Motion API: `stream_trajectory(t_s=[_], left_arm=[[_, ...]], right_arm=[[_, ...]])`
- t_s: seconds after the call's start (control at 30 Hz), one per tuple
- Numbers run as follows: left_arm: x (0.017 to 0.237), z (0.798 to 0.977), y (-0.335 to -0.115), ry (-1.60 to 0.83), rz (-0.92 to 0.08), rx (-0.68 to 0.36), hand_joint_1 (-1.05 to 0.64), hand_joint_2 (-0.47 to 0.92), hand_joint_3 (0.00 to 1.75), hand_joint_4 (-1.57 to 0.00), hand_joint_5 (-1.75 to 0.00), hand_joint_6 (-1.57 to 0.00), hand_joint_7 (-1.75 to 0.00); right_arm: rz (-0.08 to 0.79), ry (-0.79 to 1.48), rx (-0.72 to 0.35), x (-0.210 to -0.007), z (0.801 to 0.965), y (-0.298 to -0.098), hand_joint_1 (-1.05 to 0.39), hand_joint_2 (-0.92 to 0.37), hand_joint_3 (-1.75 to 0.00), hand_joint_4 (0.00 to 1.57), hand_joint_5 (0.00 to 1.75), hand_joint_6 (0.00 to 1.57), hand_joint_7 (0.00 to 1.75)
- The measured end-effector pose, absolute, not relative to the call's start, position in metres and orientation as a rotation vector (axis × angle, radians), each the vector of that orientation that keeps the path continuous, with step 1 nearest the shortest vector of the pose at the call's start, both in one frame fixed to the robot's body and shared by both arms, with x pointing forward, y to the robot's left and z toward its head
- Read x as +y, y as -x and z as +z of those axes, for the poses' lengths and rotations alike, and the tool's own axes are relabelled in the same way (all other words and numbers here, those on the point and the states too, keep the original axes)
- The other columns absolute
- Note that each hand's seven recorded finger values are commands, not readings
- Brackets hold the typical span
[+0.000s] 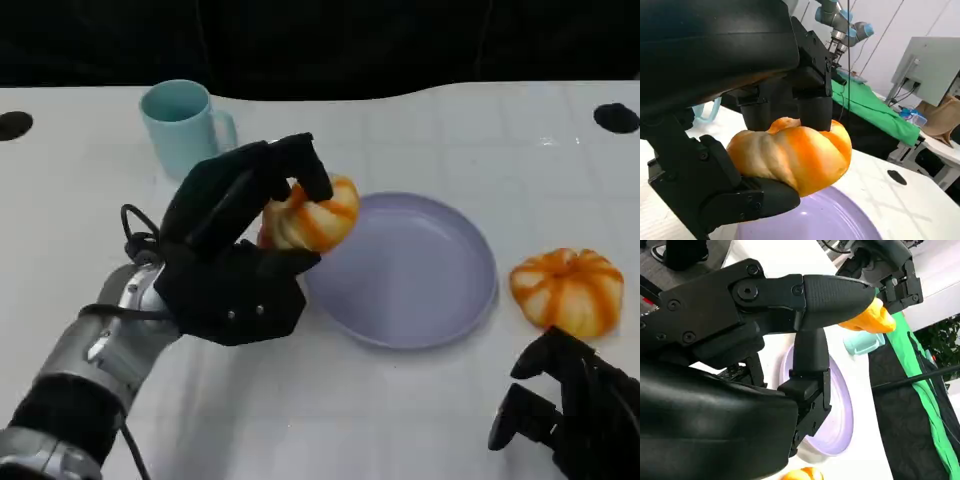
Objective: Grasp the bread from the table and place it into the plate.
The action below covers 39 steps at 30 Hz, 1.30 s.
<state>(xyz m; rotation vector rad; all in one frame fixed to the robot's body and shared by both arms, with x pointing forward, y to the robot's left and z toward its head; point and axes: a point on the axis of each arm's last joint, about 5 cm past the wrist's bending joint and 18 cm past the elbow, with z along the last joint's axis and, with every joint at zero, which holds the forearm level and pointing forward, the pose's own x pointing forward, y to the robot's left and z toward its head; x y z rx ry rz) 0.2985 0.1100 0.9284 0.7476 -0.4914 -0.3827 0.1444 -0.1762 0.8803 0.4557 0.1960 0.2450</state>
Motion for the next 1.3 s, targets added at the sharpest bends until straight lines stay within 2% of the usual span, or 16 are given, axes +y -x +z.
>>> stream_trajectory(t_s=[0.47, 0.73, 1.17, 1.3], left_arm=[[0.090, 0.929, -0.302, -0.739, -0.446, -0.500, -0.12, 0.37, 1.41, -0.92, -1.75, -0.71, -1.75], [0.055, 0.926, -0.301, -0.766, -0.531, -0.513, -0.14, 0.35, 1.42, -0.93, -1.75, -0.72, -1.75], [0.040, 0.925, -0.304, -0.796, -0.532, -0.518, -0.15, 0.41, 1.37, -0.93, -1.75, -0.73, -1.75], [0.037, 0.924, -0.305, -0.859, -0.532, -0.509, -0.14, 0.50, 1.16, -0.88, -1.75, -0.66, -1.75]], right_arm=[[0.244, -0.457, 0.199, -0.176, 0.880, -0.143, -0.50, -0.92, -0.44, 0.63, 1.75, 0.45, 1.68], [0.252, -0.451, 0.186, -0.174, 0.883, -0.142, -0.50, -0.92, -0.46, 0.64, 1.75, 0.44, 1.71], [0.255, -0.453, 0.190, -0.173, 0.883, -0.141, -0.50, -0.92, -0.47, 0.63, 1.75, 0.43, 1.72], [0.255, -0.452, 0.190, -0.173, 0.883, -0.140, -0.50, -0.92, -0.46, 0.64, 1.75, 0.43, 1.71]])
